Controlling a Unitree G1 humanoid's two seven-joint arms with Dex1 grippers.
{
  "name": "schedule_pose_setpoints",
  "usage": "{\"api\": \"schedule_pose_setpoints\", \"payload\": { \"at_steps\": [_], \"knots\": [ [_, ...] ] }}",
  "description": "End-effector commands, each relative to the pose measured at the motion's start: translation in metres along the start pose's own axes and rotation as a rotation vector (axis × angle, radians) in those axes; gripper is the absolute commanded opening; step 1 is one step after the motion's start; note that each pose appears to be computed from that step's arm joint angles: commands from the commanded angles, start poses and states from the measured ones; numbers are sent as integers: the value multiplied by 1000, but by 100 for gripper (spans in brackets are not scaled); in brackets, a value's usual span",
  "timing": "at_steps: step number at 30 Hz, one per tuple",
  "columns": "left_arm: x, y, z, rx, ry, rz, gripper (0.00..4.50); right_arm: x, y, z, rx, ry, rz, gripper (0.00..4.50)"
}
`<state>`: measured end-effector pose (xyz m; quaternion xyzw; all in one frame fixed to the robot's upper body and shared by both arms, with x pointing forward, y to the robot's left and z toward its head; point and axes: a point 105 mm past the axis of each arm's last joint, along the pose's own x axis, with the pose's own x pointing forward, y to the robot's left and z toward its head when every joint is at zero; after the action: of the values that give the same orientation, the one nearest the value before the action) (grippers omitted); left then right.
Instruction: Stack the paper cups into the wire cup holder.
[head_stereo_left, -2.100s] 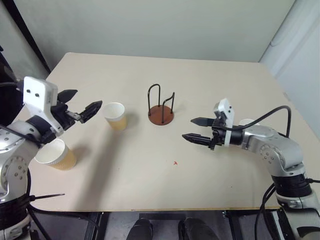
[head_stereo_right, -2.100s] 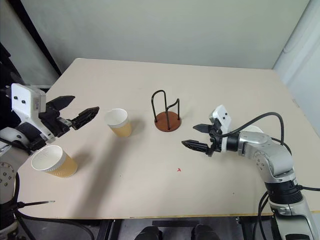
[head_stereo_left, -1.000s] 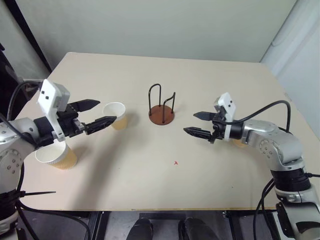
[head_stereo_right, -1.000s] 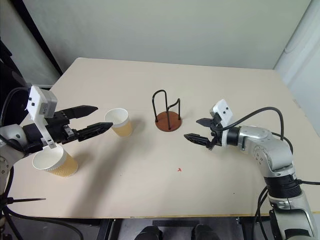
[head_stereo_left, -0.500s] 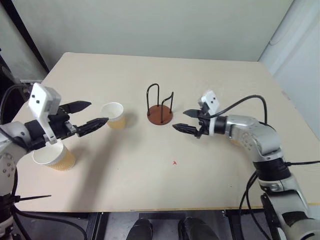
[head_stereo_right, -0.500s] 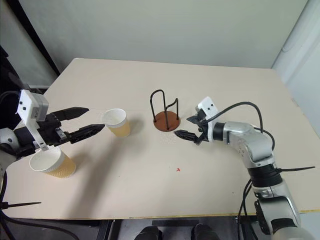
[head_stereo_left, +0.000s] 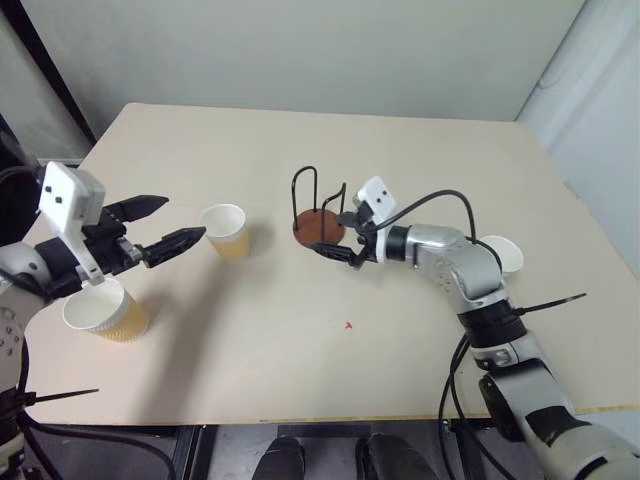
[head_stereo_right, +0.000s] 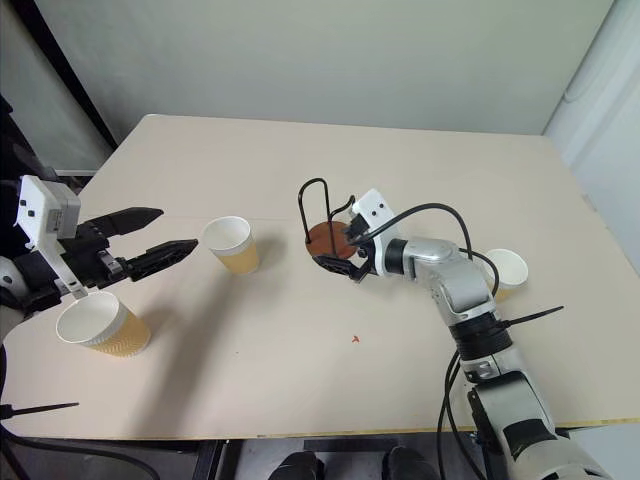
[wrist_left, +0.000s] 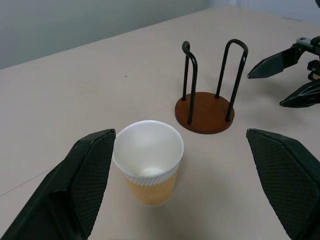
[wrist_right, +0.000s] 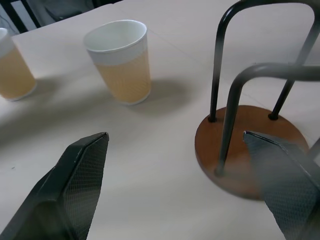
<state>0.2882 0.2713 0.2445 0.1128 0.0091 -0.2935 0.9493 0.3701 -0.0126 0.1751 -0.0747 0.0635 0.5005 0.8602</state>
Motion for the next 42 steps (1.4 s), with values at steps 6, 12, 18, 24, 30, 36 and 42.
{"api": "schedule_pose_setpoints", "payload": {
  "at_steps": [6,12,18,24,30,36,42],
  "knots": [
    [-7,0,13,37,-44,16,449,16,-1,15,-61,-42,-17,446],
    [-8,0,14,39,-48,27,449,23,-7,18,-65,-43,-48,446],
    [-8,-1,12,34,-47,32,450,25,-24,24,-37,-37,-133,390],
    [-6,-3,10,27,-44,23,450,22,-34,28,-3,-20,-182,177],
    [-4,-8,6,13,-27,-8,450,13,-29,32,-13,-25,-124,1],
    [1,-17,-1,4,5,-68,450,-9,-14,33,-103,-8,8,1],
    [6,-32,-5,-3,33,-161,450,-43,5,28,-185,49,134,1]
  ]
}}
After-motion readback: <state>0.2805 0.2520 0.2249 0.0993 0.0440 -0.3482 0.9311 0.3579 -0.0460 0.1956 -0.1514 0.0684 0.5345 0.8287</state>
